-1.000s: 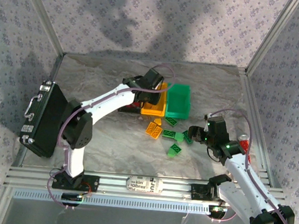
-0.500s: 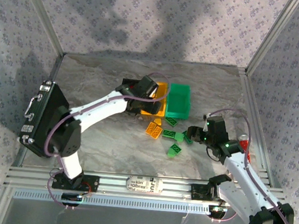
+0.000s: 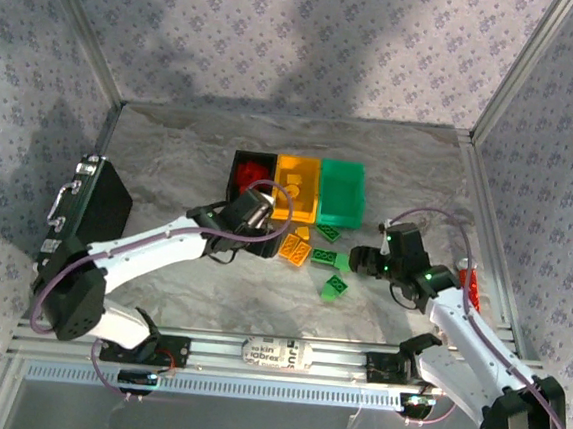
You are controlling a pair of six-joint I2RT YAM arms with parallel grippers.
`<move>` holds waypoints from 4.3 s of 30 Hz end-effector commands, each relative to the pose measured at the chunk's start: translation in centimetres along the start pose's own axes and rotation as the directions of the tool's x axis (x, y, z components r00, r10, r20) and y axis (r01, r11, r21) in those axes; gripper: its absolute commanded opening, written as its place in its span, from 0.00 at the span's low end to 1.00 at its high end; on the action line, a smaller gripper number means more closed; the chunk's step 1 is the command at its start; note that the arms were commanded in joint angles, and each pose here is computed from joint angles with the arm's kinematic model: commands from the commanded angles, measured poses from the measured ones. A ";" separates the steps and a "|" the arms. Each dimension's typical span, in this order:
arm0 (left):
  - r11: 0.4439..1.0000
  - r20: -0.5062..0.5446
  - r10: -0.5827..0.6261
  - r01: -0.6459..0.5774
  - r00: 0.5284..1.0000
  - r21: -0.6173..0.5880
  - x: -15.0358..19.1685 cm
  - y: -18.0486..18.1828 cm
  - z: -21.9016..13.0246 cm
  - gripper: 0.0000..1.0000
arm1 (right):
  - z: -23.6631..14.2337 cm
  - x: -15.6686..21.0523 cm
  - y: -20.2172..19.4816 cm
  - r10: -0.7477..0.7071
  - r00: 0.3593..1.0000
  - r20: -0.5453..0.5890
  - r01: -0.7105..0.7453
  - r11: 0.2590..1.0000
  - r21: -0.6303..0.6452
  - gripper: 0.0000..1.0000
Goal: Sort the legos into containers by color
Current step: Pick up the lego from the bottom-center of the table, then place the lego in the container, then pick up the lego from the center of the table.
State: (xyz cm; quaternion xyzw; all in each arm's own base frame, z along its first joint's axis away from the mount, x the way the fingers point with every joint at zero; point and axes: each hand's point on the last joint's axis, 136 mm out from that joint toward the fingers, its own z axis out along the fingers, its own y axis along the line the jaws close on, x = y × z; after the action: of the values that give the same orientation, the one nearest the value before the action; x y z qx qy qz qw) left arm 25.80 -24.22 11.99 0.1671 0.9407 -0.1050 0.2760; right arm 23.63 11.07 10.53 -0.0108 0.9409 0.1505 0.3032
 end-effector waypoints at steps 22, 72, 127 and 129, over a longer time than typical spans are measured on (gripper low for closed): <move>0.987 0.056 -0.152 0.149 0.987 0.059 4.1 1.0 -1.8 0.84 | 1.1 7.0 6.5 -0.130 0.976 -0.177 0.134 0.991 0.014 0.69; 0.986 0.105 -0.166 0.163 0.981 0.034 4.6 2.5 -2.9 0.82 | 1.2 5.4 8.7 -0.080 0.979 -0.185 0.125 0.960 0.251 0.34; 0.980 0.110 -0.191 0.183 0.975 0.079 8.1 2.2 -3.3 0.81 | 11.5 -4.3 5.7 -0.247 0.916 -0.317 0.289 0.953 0.094 0.73; 0.980 0.111 -0.189 0.182 0.976 0.076 8.1 2.3 -3.3 0.81 | 11.8 -4.3 5.5 -0.251 0.913 -0.323 0.300 0.947 0.112 0.73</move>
State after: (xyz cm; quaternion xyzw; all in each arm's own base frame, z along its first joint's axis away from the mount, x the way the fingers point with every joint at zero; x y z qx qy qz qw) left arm 18.57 -19.16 9.86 0.0853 0.9331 -0.1693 0.3057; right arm 32.19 19.28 4.93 -0.1326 0.9773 0.0384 0.1610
